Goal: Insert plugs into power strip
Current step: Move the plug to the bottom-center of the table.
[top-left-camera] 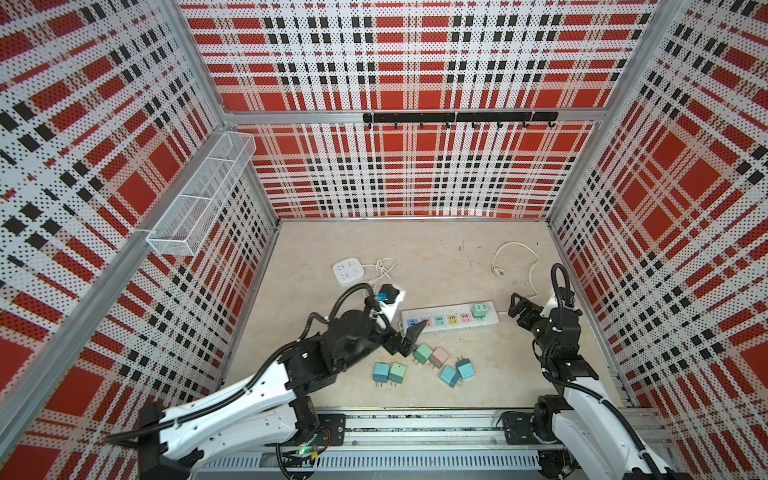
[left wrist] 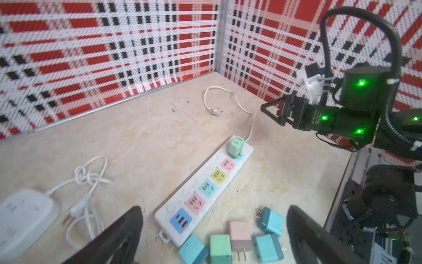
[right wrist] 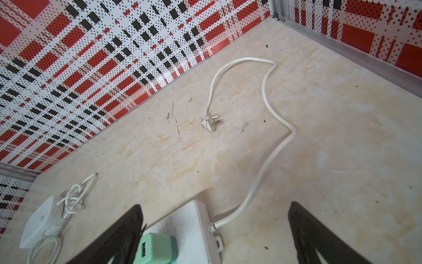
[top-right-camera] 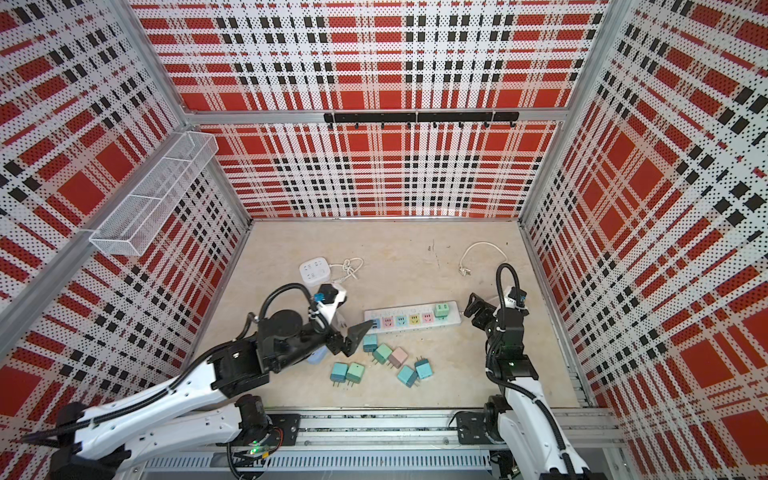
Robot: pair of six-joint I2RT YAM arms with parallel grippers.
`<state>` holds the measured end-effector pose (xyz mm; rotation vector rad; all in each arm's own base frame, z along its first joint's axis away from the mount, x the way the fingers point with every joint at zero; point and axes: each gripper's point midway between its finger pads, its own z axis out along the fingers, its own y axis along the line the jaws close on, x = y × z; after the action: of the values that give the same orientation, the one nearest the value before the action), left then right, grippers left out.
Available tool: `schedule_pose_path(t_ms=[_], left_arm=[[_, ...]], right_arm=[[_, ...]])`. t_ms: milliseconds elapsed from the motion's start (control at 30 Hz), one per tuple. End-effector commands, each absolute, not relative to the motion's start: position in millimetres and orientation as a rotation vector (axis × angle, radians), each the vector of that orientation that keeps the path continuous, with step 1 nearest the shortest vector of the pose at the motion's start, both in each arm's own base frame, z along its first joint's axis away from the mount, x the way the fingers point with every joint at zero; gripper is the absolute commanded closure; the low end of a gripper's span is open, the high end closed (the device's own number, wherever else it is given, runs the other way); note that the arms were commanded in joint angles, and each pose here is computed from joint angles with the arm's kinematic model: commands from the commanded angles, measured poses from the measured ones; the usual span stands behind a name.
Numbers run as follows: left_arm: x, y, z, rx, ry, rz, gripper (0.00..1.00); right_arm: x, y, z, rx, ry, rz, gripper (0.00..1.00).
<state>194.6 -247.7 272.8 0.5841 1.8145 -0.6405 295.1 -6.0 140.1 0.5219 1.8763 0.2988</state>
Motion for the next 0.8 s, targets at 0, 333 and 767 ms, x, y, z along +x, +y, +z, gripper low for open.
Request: schedule_pose_path(t_ms=[0, 333, 767], left_arm=[[197.4, -207.1, 242.5, 0.369, 1.95, -0.58, 0.01], [203.3, -137.0, 207.8, 0.247, 1.912, -0.338, 0.0], [230.2, -133.7, 152.0, 0.261, 2.058, -0.167, 0.01]], right_arm=[[291.9, -6.3, 144.2, 0.511, 1.846, 0.298, 0.0], [288.6, 85.0, 141.6, 0.369, 2.14, 0.554, 0.17], [209.8, 173.4, 120.7, -0.095, 2.444, 0.294, 0.17]])
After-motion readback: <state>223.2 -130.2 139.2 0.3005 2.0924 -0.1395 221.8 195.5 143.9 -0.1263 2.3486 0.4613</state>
